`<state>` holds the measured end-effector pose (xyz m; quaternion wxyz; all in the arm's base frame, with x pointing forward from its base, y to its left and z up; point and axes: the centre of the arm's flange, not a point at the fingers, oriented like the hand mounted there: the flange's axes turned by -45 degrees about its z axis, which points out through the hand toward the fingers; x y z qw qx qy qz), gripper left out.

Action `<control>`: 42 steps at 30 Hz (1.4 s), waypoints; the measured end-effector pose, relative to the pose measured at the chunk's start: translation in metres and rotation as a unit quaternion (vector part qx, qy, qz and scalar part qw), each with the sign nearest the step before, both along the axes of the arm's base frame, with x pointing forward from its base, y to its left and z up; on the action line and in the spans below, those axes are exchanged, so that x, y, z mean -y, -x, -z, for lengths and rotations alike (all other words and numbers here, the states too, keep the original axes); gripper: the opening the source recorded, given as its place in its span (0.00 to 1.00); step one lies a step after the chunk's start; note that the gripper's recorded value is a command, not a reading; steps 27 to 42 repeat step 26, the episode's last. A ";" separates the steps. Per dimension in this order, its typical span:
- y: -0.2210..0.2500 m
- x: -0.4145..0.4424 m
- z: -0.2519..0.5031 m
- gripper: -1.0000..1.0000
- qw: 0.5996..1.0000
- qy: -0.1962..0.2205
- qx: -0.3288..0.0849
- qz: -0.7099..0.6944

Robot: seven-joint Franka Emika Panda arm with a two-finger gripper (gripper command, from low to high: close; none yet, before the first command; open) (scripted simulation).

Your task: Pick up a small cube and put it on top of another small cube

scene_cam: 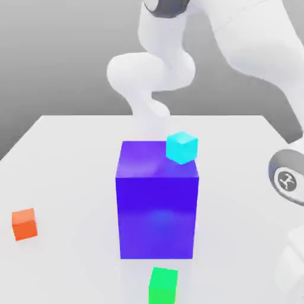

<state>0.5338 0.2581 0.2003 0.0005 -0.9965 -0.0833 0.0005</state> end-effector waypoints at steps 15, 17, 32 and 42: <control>0.057 0.235 -0.002 0.00 0.983 0.000 0.001 0.184; 0.058 0.235 0.019 1.00 0.983 0.000 0.001 0.185; 0.058 0.236 -0.003 1.00 0.983 0.001 0.001 0.185; 0.058 0.236 -0.003 1.00 0.983 0.001 0.001 0.185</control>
